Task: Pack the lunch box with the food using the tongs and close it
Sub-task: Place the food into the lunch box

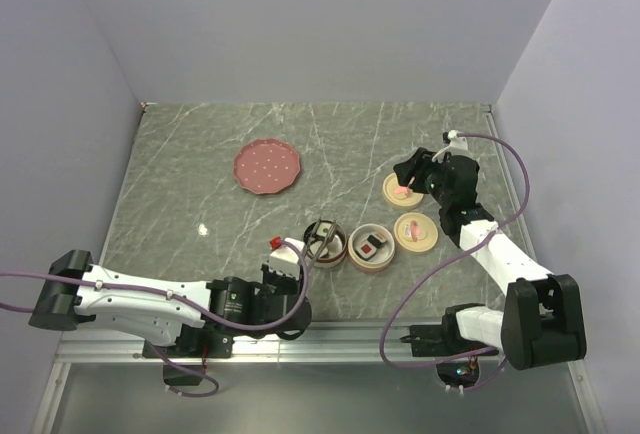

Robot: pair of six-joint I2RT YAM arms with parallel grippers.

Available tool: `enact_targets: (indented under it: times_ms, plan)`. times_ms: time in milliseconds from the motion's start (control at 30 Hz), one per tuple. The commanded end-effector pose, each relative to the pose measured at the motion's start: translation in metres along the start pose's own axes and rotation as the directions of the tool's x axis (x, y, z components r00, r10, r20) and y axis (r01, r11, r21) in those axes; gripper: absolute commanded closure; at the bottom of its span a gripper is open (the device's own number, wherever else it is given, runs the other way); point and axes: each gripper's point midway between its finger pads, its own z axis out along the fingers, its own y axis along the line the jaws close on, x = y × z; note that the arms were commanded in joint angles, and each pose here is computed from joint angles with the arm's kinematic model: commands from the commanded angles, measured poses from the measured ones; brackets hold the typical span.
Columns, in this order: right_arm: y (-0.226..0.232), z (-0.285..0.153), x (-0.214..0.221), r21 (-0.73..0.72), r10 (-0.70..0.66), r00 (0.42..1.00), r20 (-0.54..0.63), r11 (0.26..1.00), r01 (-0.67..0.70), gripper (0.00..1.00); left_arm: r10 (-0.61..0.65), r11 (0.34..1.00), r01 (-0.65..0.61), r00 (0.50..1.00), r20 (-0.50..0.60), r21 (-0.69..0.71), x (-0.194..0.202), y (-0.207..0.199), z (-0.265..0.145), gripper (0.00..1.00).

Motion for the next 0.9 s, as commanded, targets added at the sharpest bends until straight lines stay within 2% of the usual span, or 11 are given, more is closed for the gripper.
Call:
enact_targets:
  times_ms: [0, 233, 867]
  plan:
    - [0.007, 0.0, -0.022, -0.019, -0.011, 0.998, 0.055, 1.0, 0.012, 0.39, -0.058, 0.998, 0.057, 0.998, 0.038, 0.033, -0.019, -0.016, -0.005, 0.83]
    - [0.006, 0.0, -0.022, -0.019, -0.012, 0.999, 0.053, 1.0, 0.013, 0.39, -0.059, 0.997, 0.057, 0.998, 0.035, 0.058, -0.019, -0.022, -0.005, 0.72]
    - [0.006, 0.001, -0.02, -0.021, -0.011, 0.999, 0.044, 1.0, 0.012, 0.39, -0.047, 0.997, 0.045, 0.999, 0.028, 0.058, -0.017, -0.025, -0.005, 0.57]
